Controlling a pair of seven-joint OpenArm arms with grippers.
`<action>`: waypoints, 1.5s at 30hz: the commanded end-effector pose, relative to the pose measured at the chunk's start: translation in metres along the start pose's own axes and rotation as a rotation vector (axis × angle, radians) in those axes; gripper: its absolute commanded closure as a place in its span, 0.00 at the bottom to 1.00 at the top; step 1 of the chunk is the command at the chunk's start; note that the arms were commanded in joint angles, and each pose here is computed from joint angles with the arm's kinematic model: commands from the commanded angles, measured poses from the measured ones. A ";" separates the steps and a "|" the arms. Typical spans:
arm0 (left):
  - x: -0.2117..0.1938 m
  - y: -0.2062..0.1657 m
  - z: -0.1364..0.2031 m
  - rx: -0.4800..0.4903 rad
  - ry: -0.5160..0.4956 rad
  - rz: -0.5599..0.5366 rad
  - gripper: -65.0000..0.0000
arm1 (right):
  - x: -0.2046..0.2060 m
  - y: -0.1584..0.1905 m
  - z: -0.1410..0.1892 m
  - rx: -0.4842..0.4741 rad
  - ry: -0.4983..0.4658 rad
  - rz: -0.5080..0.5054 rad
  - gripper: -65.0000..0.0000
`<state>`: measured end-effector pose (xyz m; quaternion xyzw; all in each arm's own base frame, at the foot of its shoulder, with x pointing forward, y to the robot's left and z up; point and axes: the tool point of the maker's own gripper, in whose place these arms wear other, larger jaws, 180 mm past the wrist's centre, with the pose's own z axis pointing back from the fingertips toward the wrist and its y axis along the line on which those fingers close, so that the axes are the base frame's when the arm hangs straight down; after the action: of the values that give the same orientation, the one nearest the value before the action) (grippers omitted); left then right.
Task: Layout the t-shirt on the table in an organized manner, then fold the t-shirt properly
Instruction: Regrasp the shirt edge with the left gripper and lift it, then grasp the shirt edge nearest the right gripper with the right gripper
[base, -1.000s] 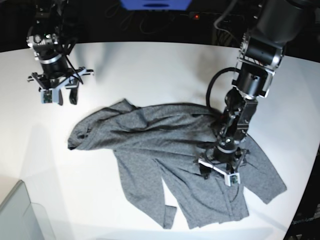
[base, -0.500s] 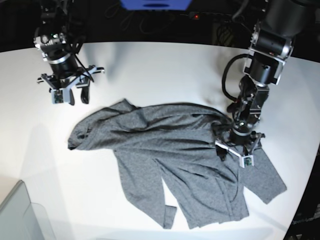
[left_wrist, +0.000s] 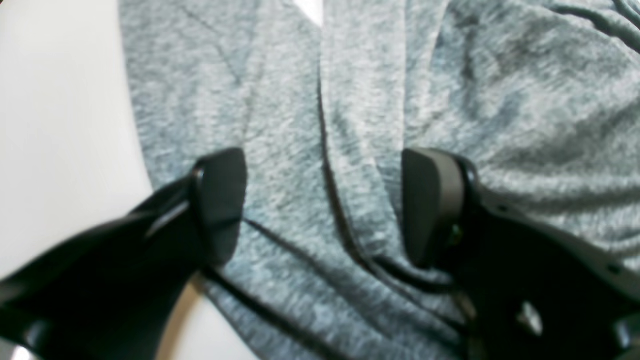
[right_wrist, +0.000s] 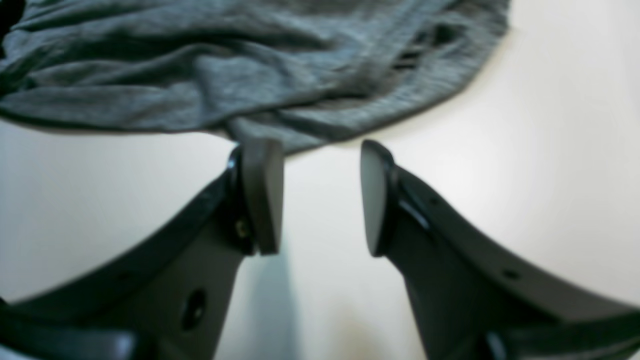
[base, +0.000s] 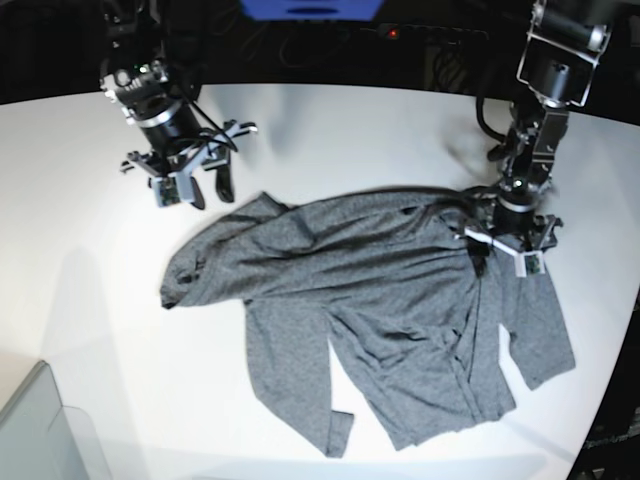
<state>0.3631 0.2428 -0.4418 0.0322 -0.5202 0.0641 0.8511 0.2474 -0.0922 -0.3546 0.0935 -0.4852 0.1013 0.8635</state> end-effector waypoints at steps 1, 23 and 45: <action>-0.034 0.009 0.013 0.020 0.131 0.005 0.29 | 0.011 0.006 0.000 0.017 -0.042 0.000 0.60; -0.042 0.054 0.101 0.099 0.197 0.122 0.29 | -0.040 0.012 -0.085 0.084 0.073 -0.028 0.62; -0.008 0.043 0.108 0.079 0.100 0.170 0.29 | 0.026 -0.134 -0.129 -0.167 -0.035 -0.034 0.62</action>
<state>0.2470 0.2683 -0.4172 0.0155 -0.4451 0.1687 0.8793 0.3905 -0.1823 -0.4239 0.0325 -0.4783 0.0451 0.8764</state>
